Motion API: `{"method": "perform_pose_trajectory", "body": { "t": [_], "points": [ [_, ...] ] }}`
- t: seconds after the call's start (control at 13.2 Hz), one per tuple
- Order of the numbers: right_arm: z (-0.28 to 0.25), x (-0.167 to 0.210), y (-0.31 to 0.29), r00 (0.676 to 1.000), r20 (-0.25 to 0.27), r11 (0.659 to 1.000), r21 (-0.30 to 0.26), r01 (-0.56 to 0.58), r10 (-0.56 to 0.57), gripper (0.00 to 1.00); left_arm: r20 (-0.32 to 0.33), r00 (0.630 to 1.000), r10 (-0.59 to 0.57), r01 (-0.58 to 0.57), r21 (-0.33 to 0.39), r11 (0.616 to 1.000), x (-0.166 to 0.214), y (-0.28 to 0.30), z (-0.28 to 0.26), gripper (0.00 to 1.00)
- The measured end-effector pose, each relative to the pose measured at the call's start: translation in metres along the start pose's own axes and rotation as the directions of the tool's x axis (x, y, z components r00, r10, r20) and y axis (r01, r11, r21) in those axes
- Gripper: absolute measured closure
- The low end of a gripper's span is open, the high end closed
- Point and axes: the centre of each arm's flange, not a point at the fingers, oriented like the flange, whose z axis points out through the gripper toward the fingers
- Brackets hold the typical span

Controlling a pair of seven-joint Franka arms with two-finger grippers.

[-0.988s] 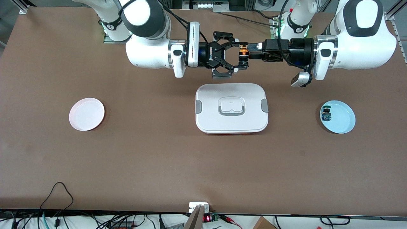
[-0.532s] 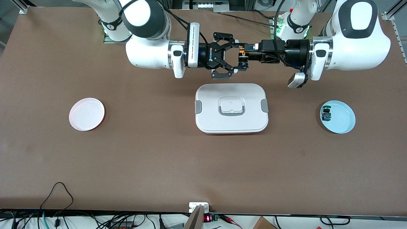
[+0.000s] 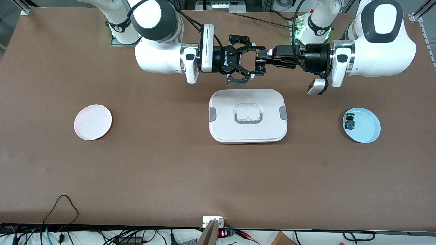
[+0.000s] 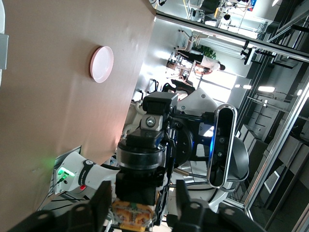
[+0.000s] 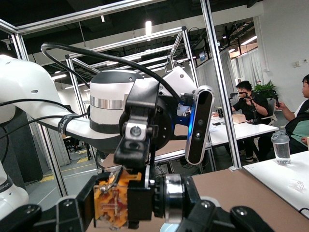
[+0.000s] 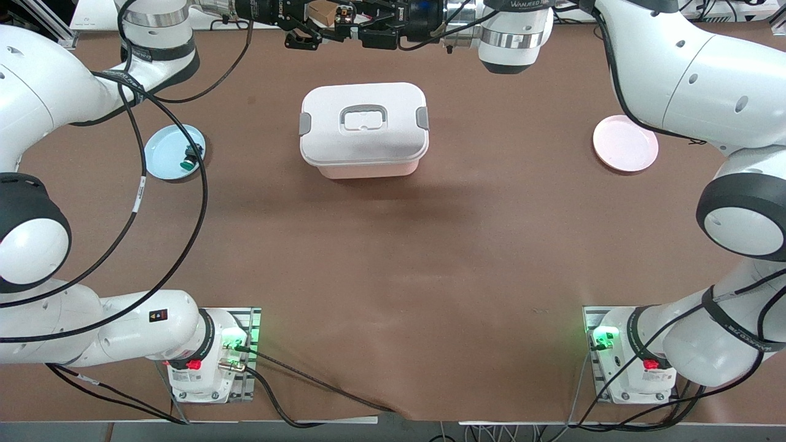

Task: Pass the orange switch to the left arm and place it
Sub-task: 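Grasp the orange switch with the left gripper beside the right gripper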

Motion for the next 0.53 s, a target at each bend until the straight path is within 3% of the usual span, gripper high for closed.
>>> {"method": "perform_pose_trajectory", "body": {
  "t": [0.08, 0.15, 0.53],
  "points": [
    [-0.0009, 0.001, 0.0005, 1.0, -0.003, 1.0, -0.002, 0.0, 0.0, 0.28, -0.001, 1.0, 0.003, -0.003, 0.0, 1.0, 0.0006, -0.002, -0.0003, 0.54],
    [-0.0008, 0.0006, 0.0007, 1.0, -0.004, 1.0, -0.003, -0.002, 0.002, 0.28, -0.001, 1.0, 0.013, -0.013, -0.001, 1.0, 0.0011, -0.0025, -0.0005, 0.58],
    [-0.0009, -0.0019, 0.002, 1.0, -0.001, 1.0, -0.006, -0.003, 0.003, 0.28, 0.003, 1.0, 0.022, -0.022, -0.005, 1.0, 0.004, -0.0059, 0.0001, 0.58]
  ]
}}
